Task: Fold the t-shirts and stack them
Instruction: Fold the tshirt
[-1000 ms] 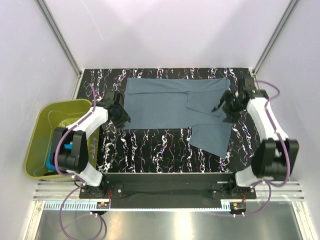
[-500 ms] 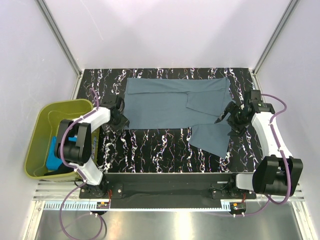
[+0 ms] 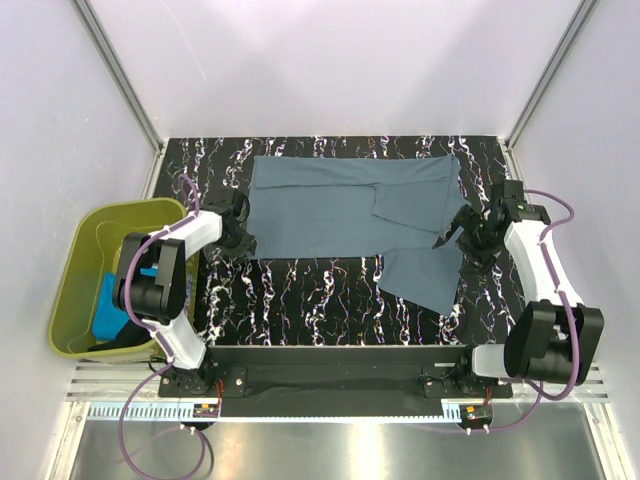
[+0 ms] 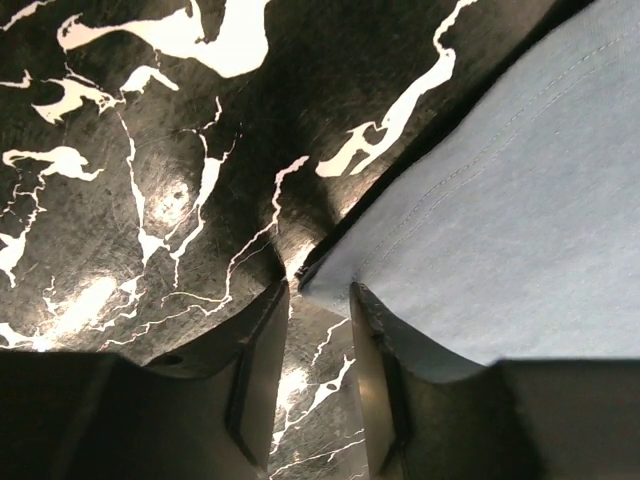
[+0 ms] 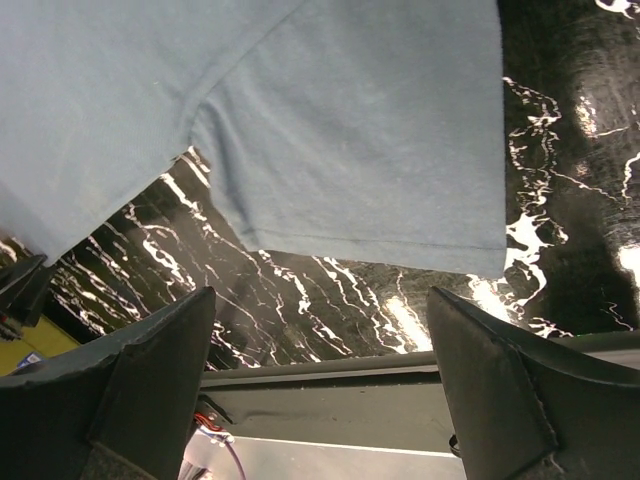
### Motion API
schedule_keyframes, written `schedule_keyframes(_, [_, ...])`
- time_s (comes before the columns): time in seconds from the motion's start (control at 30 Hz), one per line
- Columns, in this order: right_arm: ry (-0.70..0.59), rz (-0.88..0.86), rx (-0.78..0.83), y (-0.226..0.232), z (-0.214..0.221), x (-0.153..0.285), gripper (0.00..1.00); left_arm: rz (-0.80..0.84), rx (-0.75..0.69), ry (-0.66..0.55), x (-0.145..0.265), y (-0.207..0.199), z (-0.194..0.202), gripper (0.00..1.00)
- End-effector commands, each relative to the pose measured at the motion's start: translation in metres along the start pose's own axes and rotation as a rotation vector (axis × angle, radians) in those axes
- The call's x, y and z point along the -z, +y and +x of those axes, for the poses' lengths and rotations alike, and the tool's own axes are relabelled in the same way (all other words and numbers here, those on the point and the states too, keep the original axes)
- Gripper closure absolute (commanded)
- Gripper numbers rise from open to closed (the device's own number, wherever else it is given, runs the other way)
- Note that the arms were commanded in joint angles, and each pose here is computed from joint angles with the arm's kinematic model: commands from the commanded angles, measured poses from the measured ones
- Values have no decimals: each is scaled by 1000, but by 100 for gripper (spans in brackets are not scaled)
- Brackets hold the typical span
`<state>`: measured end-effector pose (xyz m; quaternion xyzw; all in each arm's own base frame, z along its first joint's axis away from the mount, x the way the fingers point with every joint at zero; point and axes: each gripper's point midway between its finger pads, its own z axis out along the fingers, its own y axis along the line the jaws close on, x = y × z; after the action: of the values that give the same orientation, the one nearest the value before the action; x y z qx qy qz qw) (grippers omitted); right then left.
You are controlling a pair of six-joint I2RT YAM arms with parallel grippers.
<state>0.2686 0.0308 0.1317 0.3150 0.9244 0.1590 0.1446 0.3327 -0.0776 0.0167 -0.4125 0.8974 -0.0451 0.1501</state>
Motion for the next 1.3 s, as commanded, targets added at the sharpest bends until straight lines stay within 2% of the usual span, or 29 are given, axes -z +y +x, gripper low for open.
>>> schedule_keyframes(0.0, [-14,23,0,-4,-10,-1,6,-52,5,-25,-15,7,-7,67])
schedule_keyframes(0.07, [-7,43,-19,-8,-11,-4,5,-45,-21,-22,-15,5,-9,85])
schedule_keyframes(0.17, [7,68,-81,-20,-15,-9,0,-36,-30,-14,-13,6,-8,100])
schedule_keyframes(0.27, [41,107,-179,-41,-17,-20,0,-24,-71,-17,-8,6,-9,100])
schedule_keyframes(0.37, [68,140,-218,-55,-13,-39,5,5,-129,-35,-1,-1,-17,100])
schedule_keyframes(0.43, [60,167,-221,-63,-11,-48,14,41,-174,-40,4,-11,-21,100])
schedule_keyframes(0.57, [40,255,-173,-85,-14,-57,28,108,-212,-22,11,-25,-20,100])
schedule_keyframes(0.63, [59,265,-170,-89,-10,-64,51,133,-231,-20,12,-28,-19,100])
schedule_keyframes(0.7, [82,265,-183,-91,-7,-73,58,140,-239,-14,12,-28,-17,100])
schedule_keyframes(0.83, [83,270,-187,-95,-6,-82,62,146,-256,-13,11,-30,-17,100])
schedule_keyframes(1.17, [95,272,-197,-99,-8,-103,62,164,-264,8,13,-31,-15,100])
schedule_keyframes(1.27, [114,290,-211,-104,-1,-110,65,164,-264,15,12,-29,-12,100])
